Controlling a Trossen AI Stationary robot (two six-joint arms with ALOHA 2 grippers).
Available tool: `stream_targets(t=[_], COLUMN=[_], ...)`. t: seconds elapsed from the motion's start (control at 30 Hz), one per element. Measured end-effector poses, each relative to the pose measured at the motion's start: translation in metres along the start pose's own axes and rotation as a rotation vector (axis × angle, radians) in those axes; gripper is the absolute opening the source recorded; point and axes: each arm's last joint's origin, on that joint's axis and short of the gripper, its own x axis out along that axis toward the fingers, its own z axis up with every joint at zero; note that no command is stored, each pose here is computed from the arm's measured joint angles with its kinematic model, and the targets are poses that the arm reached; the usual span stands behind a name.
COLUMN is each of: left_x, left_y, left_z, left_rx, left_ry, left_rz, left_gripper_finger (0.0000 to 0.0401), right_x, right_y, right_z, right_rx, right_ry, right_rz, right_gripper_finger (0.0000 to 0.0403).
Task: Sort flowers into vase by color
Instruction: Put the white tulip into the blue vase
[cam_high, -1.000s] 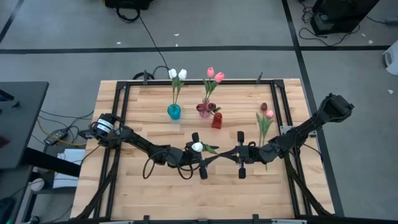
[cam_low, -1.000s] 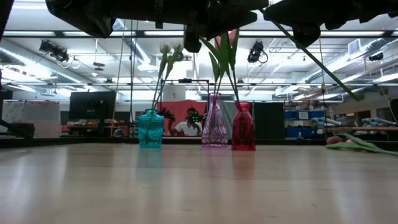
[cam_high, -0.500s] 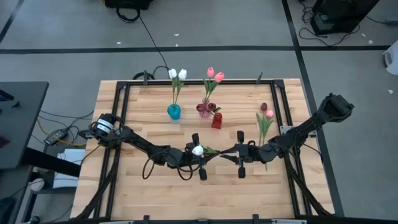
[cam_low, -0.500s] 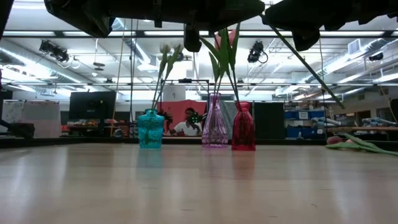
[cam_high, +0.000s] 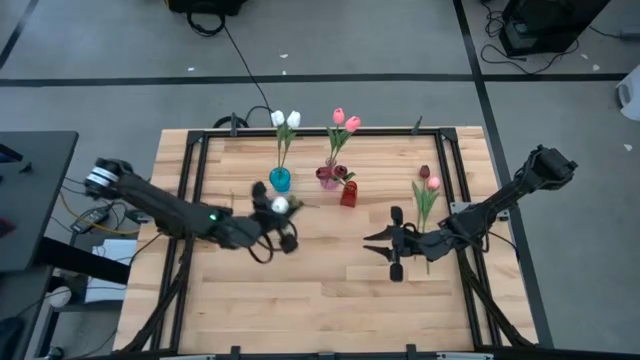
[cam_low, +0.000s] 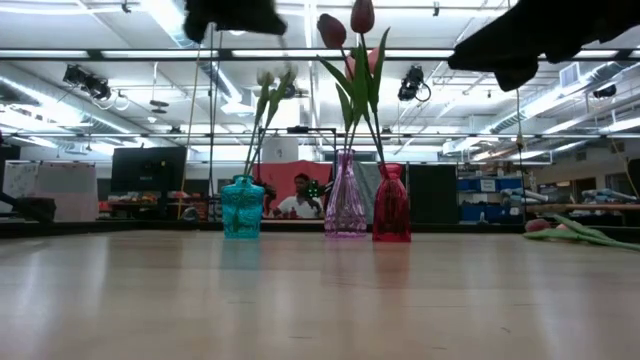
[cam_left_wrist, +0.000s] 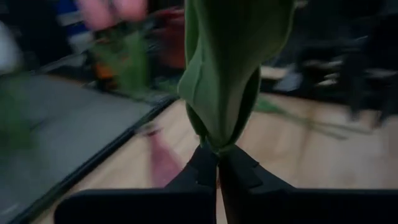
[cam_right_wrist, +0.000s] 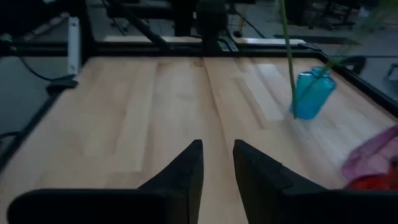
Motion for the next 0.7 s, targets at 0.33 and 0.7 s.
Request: stream_targets(t=[0.33, 0.7], left_x=[-0.022, -0.028], left_y=[0.059, 0.093], left_z=[0.018, 0.021], left_rx=[-0.011, -0.001], left_ry=[0.047, 0.096], left_rz=[0.151, 0.232], left_gripper_finger=[0.0006, 0.0005], right_x=[0.010, 0.012], right_y=[-0.004, -0.003], right_z=[-0.008, -0.010], right_rx=[-0.033, -0.023], right_ry=[0.039, 0.051], right_rz=[-0.049, -0.049], right_gripper_finger=[0.0100, 0.0100])
